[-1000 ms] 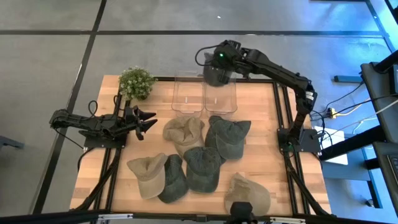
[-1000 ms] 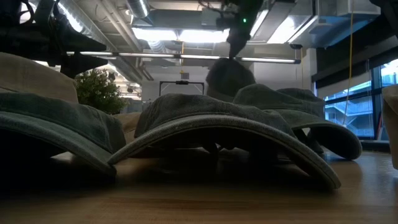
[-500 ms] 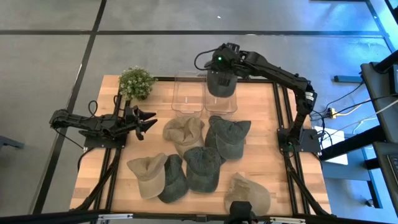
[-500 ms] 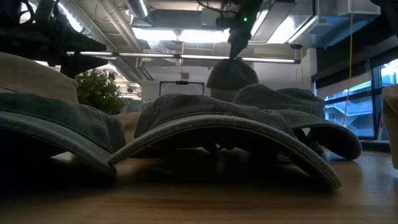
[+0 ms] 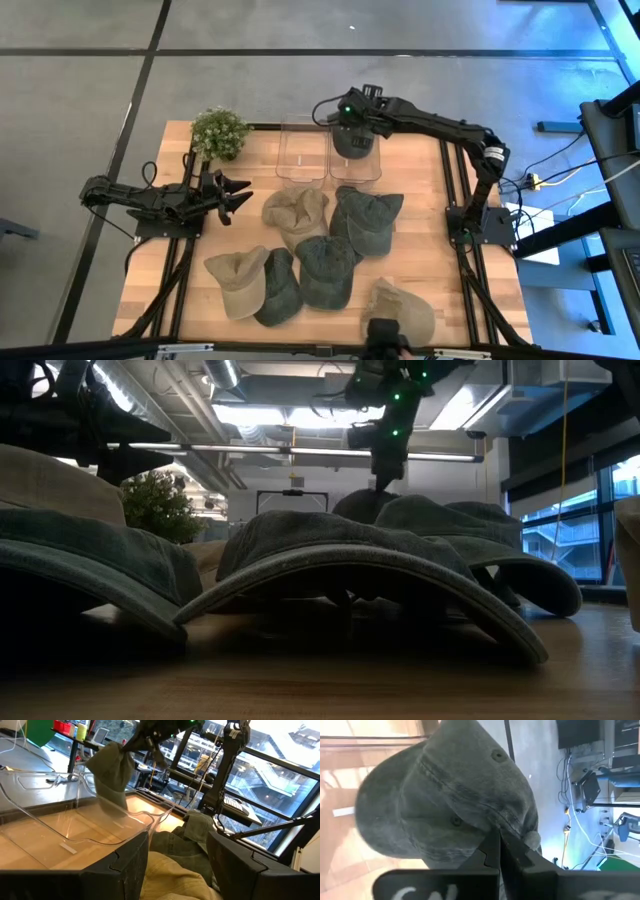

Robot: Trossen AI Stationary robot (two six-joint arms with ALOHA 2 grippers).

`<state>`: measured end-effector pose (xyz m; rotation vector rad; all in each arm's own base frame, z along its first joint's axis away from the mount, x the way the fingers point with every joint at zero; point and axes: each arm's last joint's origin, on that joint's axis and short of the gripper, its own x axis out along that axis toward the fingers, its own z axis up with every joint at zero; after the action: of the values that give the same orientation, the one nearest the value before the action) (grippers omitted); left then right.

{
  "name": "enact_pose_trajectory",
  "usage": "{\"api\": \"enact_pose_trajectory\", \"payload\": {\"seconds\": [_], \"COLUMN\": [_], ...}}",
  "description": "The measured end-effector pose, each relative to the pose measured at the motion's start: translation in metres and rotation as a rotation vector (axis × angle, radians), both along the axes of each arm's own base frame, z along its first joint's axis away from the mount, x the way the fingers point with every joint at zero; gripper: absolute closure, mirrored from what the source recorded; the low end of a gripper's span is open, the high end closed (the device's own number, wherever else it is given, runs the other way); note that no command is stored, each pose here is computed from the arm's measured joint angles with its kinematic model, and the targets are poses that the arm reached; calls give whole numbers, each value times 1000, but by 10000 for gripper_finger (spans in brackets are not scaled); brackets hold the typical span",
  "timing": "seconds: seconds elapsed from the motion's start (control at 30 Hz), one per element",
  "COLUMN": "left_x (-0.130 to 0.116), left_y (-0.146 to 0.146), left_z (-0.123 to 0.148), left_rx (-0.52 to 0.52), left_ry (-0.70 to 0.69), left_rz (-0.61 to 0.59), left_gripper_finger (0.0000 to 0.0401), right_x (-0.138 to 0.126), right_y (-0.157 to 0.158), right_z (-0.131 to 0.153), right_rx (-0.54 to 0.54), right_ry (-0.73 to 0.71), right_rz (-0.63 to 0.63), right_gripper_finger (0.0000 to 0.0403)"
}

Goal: Pick & Place hat
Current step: Put the black cap into the right transparent bin

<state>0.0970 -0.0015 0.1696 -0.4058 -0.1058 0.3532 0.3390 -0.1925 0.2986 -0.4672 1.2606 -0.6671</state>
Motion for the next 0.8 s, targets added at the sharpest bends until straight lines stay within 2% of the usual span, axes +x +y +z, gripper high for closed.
{"api": "enact_pose_trajectory", "payload": {"seconds": [0.23, 0.43, 0.63, 0.8], "left_x": [0, 0, 0, 0], "left_y": [0, 0, 0, 0], "left_z": [0, 0, 0, 0], "left_rx": [0, -11, -11, -10], "left_ry": [0, -4, -4, -4], "left_rz": [-1, -1, -1, -1], "left_gripper_finger": [205, 205, 205, 205], "right_x": [2, 0, -3, -4], "right_y": [-4, -9, -15, -16], "right_z": [-5, -3, -4, -2], "right_rx": [-58, -63, -28, -48], "right_ry": [-26, -34, -73, -88], "right_rz": [-30, -51, -70, -105], "right_gripper_finger": [384, 354, 292, 243]}}
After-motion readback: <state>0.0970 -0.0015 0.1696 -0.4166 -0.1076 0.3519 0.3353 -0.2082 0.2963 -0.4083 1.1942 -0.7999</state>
